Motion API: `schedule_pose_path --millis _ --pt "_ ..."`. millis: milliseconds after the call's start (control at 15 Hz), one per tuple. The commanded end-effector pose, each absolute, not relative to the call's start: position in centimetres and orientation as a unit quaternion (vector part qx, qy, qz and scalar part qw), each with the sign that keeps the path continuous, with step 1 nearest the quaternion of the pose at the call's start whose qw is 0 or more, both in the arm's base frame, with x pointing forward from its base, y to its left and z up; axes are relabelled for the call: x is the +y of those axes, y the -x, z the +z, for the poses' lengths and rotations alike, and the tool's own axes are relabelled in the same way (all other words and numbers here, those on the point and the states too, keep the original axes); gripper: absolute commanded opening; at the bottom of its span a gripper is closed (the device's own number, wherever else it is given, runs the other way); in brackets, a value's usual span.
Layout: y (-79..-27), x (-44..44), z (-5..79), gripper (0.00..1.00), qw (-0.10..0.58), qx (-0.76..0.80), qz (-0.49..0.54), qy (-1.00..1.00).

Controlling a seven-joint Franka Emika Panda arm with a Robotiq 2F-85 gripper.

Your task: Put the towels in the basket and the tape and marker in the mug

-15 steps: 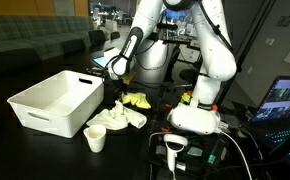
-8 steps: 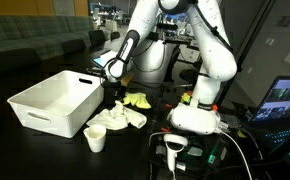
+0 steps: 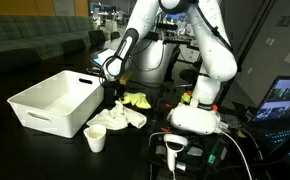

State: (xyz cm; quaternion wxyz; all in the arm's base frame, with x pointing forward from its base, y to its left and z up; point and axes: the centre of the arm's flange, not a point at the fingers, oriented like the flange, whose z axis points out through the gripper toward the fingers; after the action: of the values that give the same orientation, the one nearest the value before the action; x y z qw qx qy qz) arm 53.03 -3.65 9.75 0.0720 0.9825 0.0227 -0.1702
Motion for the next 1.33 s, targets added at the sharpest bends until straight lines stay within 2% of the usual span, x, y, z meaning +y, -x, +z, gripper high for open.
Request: schedule_pose_path --millis 0,400,733,933,1267 --pt "-53.3 -2.9 12.5 0.01 0.083 0.015 -0.165 -0.983" --pt "-52.0 -1.2 20.2 0.01 0.093 -0.057 -0.090 -0.990" --pt "-49.9 0.3 29.5 0.01 0.072 -0.134 -0.017 -0.988" --pt "-48.1 1.8 35.6 0.01 0.061 -0.158 0.031 -0.985" --pt "-42.0 8.6 41.3 0.01 0.027 -0.201 0.084 -0.976"
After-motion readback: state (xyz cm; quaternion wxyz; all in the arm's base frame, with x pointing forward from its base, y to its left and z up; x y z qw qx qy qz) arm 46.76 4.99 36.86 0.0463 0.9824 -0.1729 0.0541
